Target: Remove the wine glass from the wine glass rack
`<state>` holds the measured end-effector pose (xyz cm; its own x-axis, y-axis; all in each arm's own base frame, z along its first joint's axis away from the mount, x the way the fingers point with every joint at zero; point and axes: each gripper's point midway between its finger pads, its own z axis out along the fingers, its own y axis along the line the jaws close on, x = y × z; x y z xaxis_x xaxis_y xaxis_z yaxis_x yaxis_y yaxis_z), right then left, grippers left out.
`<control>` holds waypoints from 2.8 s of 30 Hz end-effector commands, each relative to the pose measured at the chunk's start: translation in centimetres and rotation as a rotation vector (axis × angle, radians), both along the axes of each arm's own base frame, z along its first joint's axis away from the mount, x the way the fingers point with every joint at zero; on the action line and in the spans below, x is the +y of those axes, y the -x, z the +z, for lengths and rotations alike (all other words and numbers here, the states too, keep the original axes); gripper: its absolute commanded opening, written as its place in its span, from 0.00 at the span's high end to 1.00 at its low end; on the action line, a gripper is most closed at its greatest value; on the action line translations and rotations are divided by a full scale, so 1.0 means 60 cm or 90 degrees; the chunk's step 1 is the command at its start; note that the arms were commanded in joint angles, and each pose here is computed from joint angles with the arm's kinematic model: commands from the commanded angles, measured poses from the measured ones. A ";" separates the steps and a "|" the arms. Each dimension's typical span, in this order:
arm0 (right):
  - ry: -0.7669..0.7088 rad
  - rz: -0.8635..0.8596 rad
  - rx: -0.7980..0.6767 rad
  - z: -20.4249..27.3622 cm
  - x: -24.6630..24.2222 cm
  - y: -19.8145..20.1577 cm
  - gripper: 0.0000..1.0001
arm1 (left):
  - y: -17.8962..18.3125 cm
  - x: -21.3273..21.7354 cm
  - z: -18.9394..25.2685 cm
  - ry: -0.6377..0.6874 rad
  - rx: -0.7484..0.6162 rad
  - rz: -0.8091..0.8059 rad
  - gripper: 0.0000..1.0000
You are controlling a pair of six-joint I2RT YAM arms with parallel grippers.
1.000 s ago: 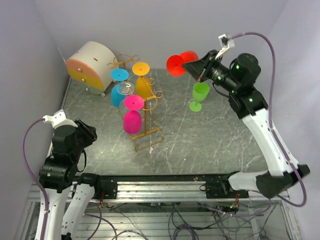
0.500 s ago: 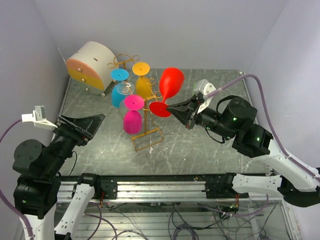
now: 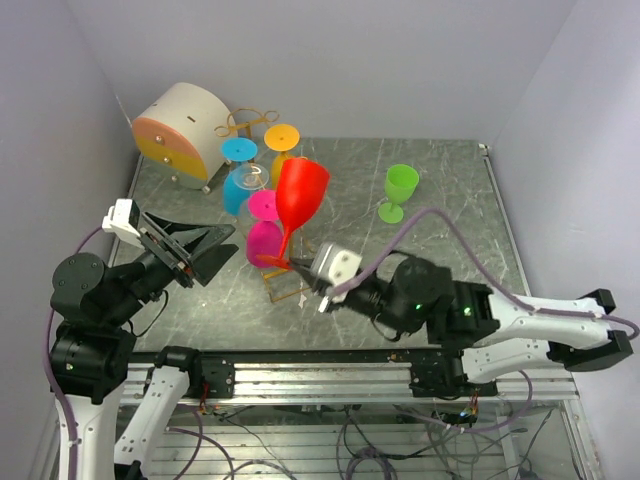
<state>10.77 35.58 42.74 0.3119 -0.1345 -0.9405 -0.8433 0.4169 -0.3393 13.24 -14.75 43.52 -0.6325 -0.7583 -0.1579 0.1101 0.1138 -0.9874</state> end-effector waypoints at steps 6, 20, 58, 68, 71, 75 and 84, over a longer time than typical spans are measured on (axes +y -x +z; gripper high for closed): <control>-0.002 -0.139 -0.166 0.012 0.019 -0.006 1.00 | 0.048 -0.020 0.016 0.076 0.041 -0.086 0.19; -0.015 -0.146 -0.365 0.008 0.039 0.025 1.00 | 0.059 -0.020 -0.017 0.065 0.084 -0.090 0.19; -0.004 -0.143 -0.530 -0.021 0.066 0.051 0.89 | 0.060 -0.026 -0.063 0.048 0.072 -0.110 0.93; 0.072 -0.230 -0.275 -0.092 -0.064 0.008 0.41 | 0.028 -0.016 -0.074 0.057 -0.019 -0.063 0.93; 0.069 -0.249 -0.164 -0.102 -0.104 -0.004 0.43 | 0.011 -0.014 -0.092 -0.023 -0.050 -0.049 0.93; 0.048 -0.305 -0.056 -0.082 -0.146 -0.032 0.47 | -0.001 -0.004 -0.111 -0.137 -0.086 -0.029 0.93; 0.017 -0.381 0.197 -0.047 -0.198 -0.180 0.81 | -0.003 0.029 -0.134 -0.293 -0.133 0.026 0.92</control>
<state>21.20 23.83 42.05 0.1012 -0.2705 -0.9574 -0.4373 0.8523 -0.2870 13.57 -14.34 35.85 -0.5984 -0.6535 -0.4635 0.2445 0.4020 -0.8824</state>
